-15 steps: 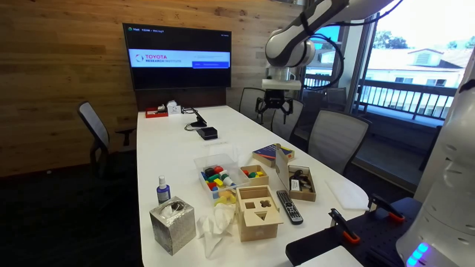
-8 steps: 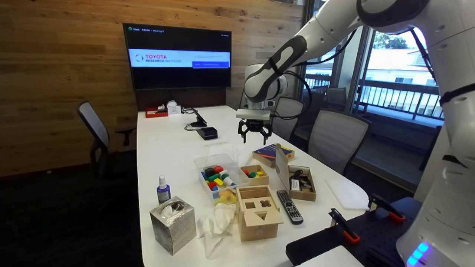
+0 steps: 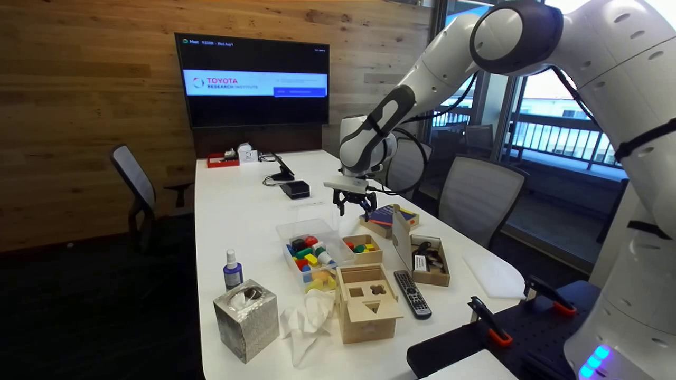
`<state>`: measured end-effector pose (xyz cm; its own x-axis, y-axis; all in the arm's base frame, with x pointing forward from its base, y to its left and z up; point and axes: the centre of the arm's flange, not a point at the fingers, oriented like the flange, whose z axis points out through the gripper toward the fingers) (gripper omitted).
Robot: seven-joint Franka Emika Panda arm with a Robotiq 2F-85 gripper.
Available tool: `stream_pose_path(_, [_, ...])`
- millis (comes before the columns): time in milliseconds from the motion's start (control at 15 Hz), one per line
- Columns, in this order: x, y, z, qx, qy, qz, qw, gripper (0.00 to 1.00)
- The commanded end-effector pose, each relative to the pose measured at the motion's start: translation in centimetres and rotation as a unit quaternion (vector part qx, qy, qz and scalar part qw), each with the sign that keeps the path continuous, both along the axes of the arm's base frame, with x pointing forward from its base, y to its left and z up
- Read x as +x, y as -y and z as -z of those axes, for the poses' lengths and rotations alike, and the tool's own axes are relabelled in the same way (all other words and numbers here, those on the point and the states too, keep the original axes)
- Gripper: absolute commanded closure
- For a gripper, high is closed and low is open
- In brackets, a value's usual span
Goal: Through the square hole, put the orange block inside the cube-shaped object
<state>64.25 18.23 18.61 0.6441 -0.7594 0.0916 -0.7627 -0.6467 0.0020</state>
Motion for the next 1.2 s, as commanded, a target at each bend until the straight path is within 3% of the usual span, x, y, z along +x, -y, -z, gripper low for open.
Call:
stream_pose_path(0, [2.1,0.7,3.0,0.017,0.029,0.029,0.9990,0.00])
stream_pose_path(467, [3.9,2.5,7.9,0.049,0.055,0.063,0.9952,0.00])
stream_pose_path(1133, [5.3,4.0,12.4,0.045,0.052,0.129,0.9892,0.00])
